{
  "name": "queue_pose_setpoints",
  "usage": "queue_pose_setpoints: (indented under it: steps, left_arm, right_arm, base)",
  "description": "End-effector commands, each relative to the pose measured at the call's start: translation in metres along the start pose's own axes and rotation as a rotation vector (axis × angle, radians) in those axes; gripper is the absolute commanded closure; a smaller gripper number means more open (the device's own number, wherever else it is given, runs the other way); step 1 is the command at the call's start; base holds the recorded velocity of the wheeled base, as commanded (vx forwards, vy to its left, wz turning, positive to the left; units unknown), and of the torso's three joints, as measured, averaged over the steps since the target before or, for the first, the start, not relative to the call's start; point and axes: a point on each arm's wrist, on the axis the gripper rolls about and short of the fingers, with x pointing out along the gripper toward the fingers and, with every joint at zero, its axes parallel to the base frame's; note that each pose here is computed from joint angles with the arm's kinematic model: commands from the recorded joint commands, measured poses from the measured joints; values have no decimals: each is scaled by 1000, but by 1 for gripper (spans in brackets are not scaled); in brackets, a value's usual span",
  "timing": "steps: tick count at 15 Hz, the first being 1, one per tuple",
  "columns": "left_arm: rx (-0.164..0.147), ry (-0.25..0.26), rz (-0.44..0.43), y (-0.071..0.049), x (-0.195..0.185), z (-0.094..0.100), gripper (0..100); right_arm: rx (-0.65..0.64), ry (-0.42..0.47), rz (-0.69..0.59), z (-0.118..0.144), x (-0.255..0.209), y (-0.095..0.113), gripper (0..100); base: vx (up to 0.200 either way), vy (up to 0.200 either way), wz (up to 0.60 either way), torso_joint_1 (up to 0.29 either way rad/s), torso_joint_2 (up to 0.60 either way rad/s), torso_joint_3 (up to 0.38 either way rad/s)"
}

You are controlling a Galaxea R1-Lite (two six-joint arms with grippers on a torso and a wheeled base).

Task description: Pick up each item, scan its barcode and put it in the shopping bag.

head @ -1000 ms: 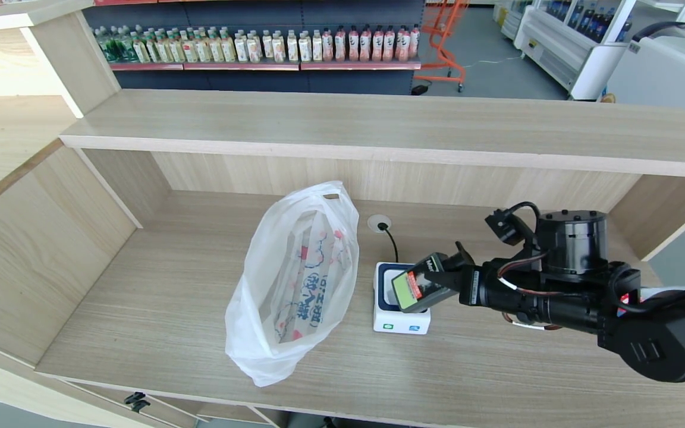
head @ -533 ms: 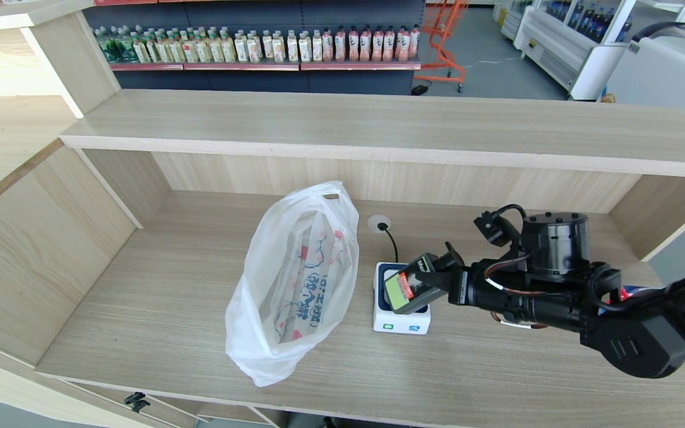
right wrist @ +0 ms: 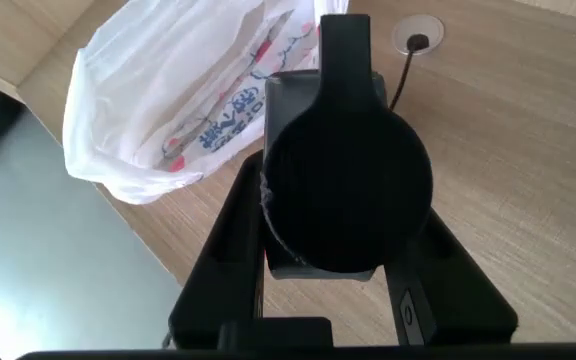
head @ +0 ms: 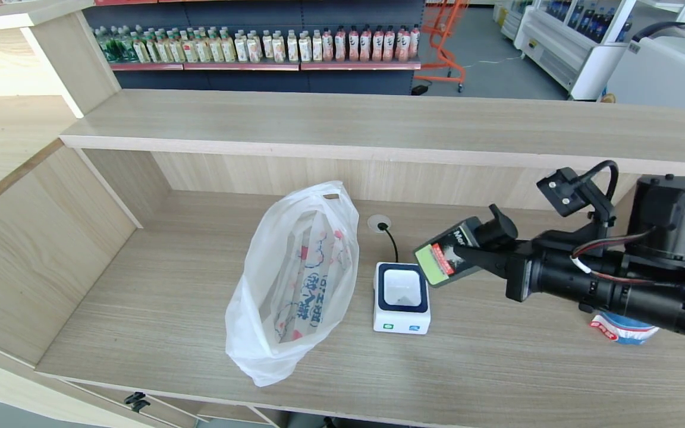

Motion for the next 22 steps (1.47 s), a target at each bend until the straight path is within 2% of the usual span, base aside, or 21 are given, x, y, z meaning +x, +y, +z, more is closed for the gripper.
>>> queue_pose_setpoints:
  steps: [1, 4, 7, 14, 17, 20, 22]
  left_arm:
    - [0, 0, 0, 0, 0, 0, 0]
    - [0, 0, 0, 0, 0, 0, 0]
    - [1, 0, 0, 0, 0, 0, 0]
    - [0, 0, 0, 0, 0, 0, 0]
    - [0, 0, 0, 0, 0, 0, 0]
    - [0, 0, 0, 0, 0, 0, 0]
    - [0, 0, 0, 0, 0, 0, 0]
  right_arm:
    - [-25, -18, -36, -3, -26, -2, 100]
    - [-13, 1, -41, -9, -29, -2, 100]
    - [93, -20, -34, -5, -33, 1, 100]
    - [131, -3, -36, -12, -36, 2, 100]
    - [174, -4, -36, -11, -36, 2, 100]
    - [320, -29, -17, -2, -32, 4, 100]
    - [349, -25, -11, -1, -29, 5, 100]
  base:
    - [0, 0, 0, 0, 0, 0]
    - [0, 0, 0, 0, 0, 0]
    - [0, 0, 0, 0, 0, 0]
    - [-29, 0, 0, 1, 0, 0]
    - [0, 200, 0, -11, 1, 7]
    - [0, 200, 0, 15, 6, 1]
    - [0, 200, 0, -2, -2, 5]
